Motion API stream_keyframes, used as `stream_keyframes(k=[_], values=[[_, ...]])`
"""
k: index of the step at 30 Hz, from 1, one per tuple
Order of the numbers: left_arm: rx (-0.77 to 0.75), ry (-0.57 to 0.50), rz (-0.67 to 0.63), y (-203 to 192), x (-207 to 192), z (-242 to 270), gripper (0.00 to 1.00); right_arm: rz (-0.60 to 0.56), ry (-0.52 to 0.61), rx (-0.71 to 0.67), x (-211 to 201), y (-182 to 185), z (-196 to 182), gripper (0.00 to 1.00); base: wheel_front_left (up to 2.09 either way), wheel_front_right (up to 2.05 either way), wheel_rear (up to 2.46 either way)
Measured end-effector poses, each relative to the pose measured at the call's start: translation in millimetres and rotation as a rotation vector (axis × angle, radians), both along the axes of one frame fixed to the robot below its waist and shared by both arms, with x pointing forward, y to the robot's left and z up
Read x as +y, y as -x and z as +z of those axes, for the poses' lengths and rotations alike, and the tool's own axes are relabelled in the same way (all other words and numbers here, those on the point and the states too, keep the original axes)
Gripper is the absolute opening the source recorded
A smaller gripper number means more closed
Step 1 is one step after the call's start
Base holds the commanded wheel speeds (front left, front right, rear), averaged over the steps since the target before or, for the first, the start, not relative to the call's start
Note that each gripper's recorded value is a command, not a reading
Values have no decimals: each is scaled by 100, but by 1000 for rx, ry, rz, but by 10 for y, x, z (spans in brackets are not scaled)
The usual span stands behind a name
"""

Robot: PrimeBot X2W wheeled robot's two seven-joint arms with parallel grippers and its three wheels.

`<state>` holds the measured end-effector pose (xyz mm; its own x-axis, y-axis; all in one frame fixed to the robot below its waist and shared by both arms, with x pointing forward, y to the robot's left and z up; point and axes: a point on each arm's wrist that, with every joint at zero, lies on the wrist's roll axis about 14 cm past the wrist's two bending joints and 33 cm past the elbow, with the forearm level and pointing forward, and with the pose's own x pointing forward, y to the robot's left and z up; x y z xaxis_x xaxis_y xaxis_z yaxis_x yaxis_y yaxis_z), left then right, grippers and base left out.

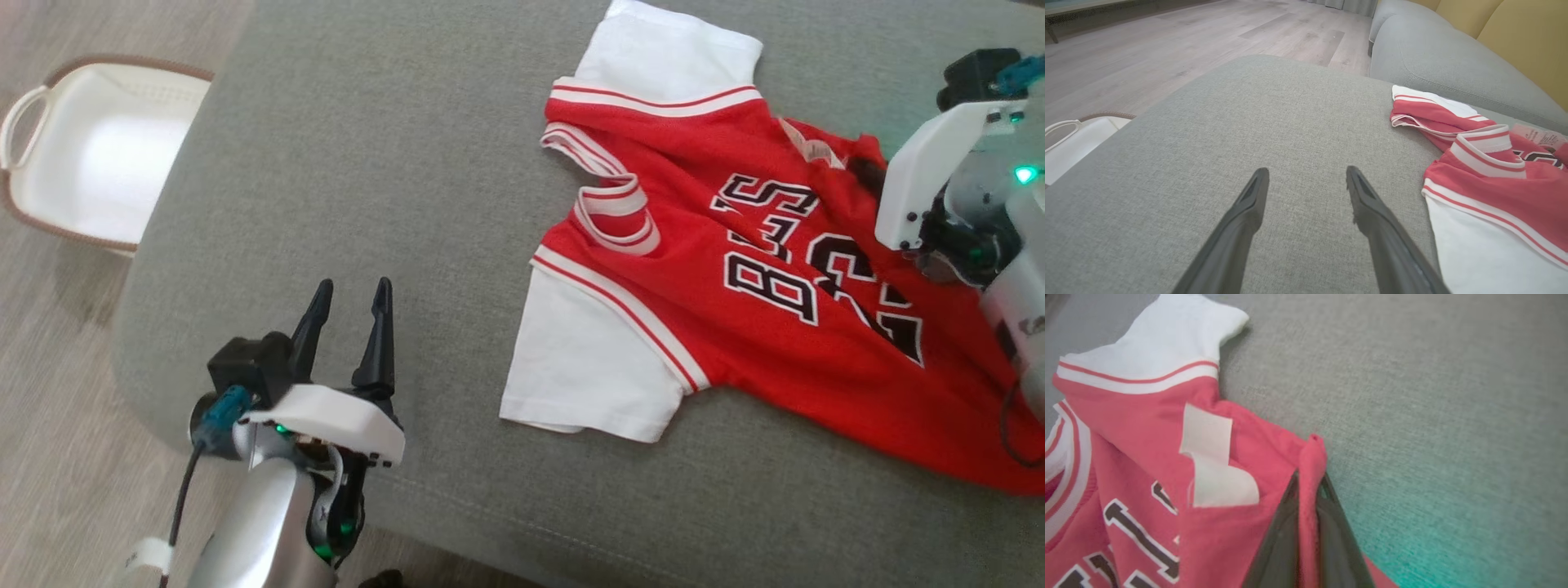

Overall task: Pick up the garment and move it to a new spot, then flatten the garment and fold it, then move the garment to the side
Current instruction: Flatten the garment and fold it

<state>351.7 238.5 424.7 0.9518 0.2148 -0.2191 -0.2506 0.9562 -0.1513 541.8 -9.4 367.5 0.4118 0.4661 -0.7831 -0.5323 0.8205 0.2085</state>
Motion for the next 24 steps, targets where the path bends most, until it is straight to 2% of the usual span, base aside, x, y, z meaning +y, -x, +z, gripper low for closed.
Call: stream_keyframes(k=[7,9,11,17,18,19,20,21,22,24], values=[[-19,3,-49,-108,-137,31,100,-131,-46,-180,-348,-255,234,0,0,0,0],[-20,4,-70,-152,-195,23,100,-217,-58,-288,-621,-511,450,0,0,0,0],[-12,5,-84,-179,-219,-8,100,-265,-57,-333,-796,-678,541,0,0,0,0],[0,-24,-95,-347,-191,-53,100,-332,-25,-412,-1104,-994,476,0,0,0,0],[3,-26,-94,-366,-183,-63,100,-343,-25,-423,-1138,-1033,458,4,0,0,0],[7,-27,-91,-373,-175,-77,100,-356,-29,-438,-1165,-1066,441,17,0,0,0],[12,-27,-89,-370,-169,-93,100,-367,-35,-453,-1178,-1090,435,39,0,0,0],[15,-27,-87,-366,-165,-102,100,-382,-53,-476,-1181,-1113,462,91,0,0,0],[15,-26,-87,-365,-166,-102,100,-397,-75,-505,-1178,-1128,509,100,0,0,0],[4,-25,-92,-375,-183,-70,100,-410,-98,-558,-1175,-1125,614,100,0,0,0]])
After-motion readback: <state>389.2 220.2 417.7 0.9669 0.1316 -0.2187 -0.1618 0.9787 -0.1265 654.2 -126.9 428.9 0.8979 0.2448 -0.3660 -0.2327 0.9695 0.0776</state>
